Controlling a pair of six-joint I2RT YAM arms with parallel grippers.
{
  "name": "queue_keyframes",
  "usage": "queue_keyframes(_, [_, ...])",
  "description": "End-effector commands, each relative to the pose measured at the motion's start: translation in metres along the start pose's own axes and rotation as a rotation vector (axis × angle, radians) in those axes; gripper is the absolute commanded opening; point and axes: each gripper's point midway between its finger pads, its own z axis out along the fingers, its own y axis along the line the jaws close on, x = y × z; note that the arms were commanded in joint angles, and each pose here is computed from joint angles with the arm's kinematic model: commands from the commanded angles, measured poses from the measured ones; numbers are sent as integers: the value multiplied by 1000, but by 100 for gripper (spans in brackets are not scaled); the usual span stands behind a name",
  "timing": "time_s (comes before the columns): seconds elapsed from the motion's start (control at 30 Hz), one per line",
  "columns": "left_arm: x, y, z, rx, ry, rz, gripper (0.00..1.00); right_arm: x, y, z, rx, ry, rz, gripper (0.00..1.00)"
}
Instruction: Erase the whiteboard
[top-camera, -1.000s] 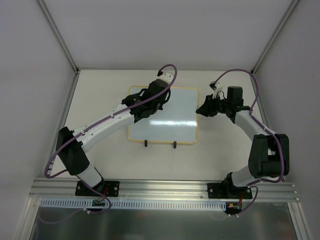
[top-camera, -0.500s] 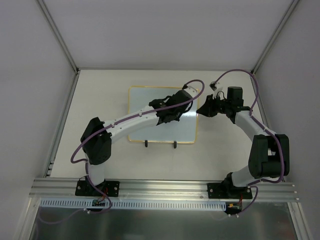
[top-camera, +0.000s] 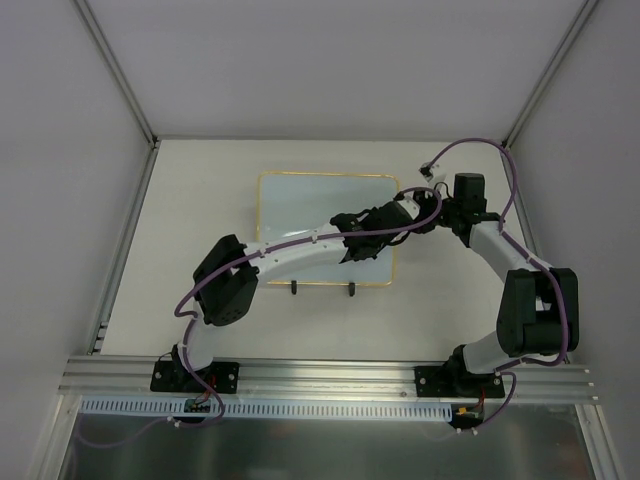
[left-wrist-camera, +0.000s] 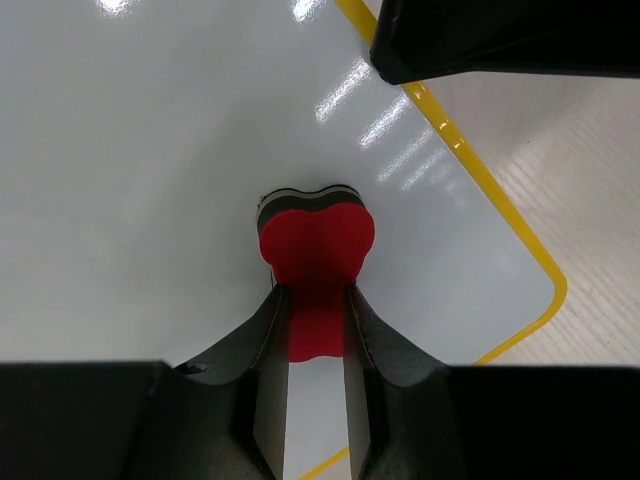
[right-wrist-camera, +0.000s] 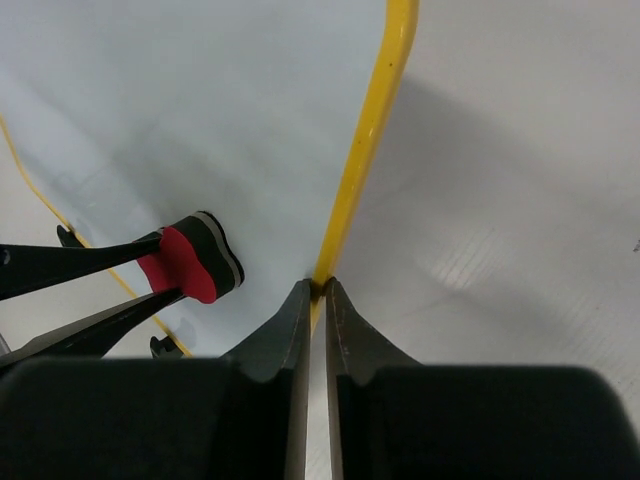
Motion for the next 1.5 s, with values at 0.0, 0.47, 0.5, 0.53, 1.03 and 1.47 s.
queue_keyframes(0.0, [11,9,12,-49,37,31,0,-7,6,-2,-12,-20,-50,4])
queue_keyframes(0.47, [-3,78,-1,-218,14,-19,0,-8,7,-4,-9,-24,-57,3])
queue_keyframes(0.5, [-3,79,-1,-223,14,-22,0,-8,7,-4,-9,-23,-56,3])
queue_keyframes(0.53, [-4,80,-2,-226,10,-26,0,-7,7,-4,-9,-23,-56,3])
queue_keyframes(1.03, [-6,67,-9,-184,-6,-43,0,-1,4,-7,26,-19,-54,17])
queue_keyframes(1.47, [-7,62,-16,-167,-20,-84,0,-3,6,7,-125,-2,9,51])
